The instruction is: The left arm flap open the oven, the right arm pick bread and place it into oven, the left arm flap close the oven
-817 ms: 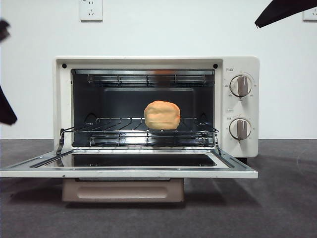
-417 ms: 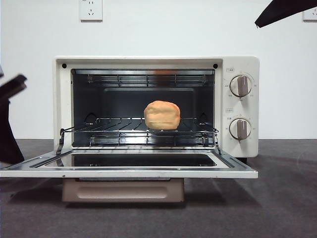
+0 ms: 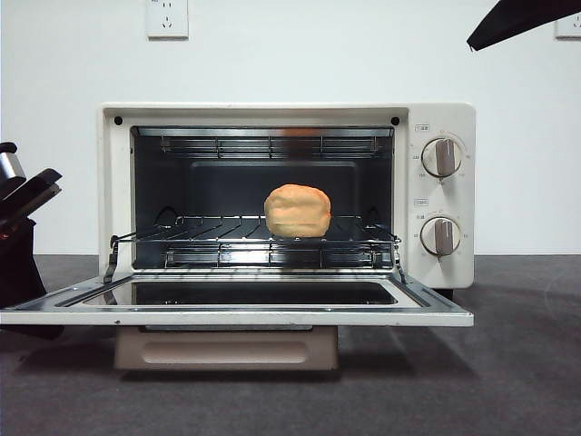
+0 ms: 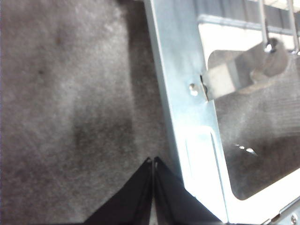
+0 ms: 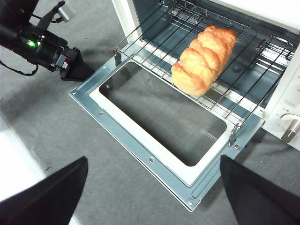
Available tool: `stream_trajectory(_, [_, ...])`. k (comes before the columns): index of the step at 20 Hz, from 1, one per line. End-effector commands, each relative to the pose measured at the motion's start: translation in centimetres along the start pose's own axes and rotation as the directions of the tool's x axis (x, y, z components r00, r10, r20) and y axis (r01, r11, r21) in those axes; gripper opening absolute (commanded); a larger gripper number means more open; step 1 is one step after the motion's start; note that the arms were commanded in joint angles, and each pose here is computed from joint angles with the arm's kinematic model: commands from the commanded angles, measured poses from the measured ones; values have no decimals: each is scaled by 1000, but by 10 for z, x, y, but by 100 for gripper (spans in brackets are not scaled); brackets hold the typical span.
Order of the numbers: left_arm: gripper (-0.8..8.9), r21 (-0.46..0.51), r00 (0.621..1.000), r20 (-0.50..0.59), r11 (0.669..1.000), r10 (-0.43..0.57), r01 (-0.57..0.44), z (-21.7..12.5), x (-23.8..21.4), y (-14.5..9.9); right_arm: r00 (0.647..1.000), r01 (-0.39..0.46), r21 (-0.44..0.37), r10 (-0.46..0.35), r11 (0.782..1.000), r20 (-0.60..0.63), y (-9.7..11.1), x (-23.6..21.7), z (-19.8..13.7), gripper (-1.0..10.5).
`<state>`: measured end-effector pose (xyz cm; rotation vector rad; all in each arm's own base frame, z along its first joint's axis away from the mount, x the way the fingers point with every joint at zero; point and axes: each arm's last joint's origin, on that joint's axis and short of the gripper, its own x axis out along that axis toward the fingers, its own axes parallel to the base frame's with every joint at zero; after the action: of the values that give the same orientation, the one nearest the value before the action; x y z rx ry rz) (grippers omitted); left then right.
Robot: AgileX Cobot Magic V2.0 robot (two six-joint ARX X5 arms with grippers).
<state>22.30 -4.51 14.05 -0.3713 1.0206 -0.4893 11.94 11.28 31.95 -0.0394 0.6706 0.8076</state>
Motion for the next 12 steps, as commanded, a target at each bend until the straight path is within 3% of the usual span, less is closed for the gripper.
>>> stream_trajectory(1, [14, 19, 998, -14, 998, -68, 68, 0, 3, -1, 1000, -7, -15, 7, 1000, 14, 2, -1, 4, 450])
stream_trajectory(12, [14, 12, 968, 44, 969, -245, 245, 10, 1, -7, 1000, -7, -10, 7, 1000, 13, 2, -1, 4, 450])
